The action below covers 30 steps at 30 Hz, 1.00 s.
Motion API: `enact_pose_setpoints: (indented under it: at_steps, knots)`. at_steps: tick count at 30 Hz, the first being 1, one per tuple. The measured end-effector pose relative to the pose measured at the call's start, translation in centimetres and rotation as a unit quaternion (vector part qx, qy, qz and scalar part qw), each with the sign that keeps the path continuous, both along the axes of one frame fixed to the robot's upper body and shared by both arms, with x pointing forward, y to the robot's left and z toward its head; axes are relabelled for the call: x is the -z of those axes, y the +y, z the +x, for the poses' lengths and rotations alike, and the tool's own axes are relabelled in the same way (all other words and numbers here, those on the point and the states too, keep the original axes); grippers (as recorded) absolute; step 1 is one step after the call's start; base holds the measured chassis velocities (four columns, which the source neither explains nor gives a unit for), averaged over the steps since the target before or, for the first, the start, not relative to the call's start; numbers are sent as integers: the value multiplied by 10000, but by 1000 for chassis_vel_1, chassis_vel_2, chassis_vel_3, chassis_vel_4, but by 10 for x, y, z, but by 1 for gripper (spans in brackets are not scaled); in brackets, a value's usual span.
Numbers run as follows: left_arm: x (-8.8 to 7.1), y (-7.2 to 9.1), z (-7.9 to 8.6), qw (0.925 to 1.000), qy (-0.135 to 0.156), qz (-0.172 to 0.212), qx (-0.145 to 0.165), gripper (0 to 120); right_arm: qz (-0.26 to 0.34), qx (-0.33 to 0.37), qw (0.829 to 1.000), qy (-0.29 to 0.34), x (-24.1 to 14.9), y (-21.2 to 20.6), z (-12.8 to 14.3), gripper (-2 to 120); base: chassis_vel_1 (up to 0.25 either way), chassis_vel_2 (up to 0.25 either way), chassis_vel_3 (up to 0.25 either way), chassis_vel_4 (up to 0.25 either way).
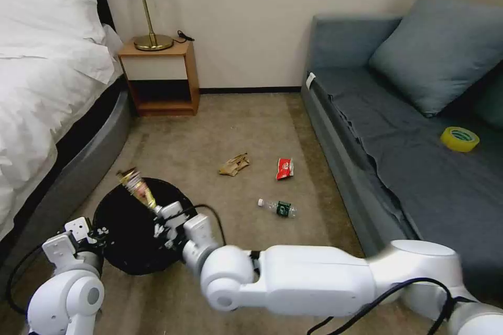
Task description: Pick up the trash bin, then pick up the garbage on the floor and place it into the trash bin.
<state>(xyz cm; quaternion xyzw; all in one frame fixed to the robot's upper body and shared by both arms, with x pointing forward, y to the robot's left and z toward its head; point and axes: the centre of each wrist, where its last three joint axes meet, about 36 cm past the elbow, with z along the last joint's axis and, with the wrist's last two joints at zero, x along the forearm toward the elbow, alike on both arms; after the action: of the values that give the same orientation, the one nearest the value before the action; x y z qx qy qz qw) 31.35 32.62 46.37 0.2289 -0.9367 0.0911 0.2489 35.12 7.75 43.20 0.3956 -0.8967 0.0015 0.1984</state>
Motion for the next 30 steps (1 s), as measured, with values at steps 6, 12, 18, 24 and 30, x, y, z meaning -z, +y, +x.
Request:
enact_pose_setpoints:
  at_steps: [6,12,18,24,30]
  knots:
    - [-2,1,-2,10000,-12,4,-14,2,-104,3,9999,-18,12,8,-1,13,0,0,0,0]
    - [-2,1,-2,10000,-24,0,-14,2,-76,-2,10000,-47,10,8,-2,36,0,0,0,0]
    - [-3,1,-2,10000,-32,-8,-14,2,-48,9,10000,-74,7,7,-1,53,0,0,0,0]
    - [-3,-1,-2,10000,-44,-39,-11,2,2,18,9999,-149,3,6,-1,79,0,0,0,0]
    - [-3,-2,-3,10000,-58,-57,-16,2,490,335,9963,-625,-37,-10,24,98,0,0,0,0]
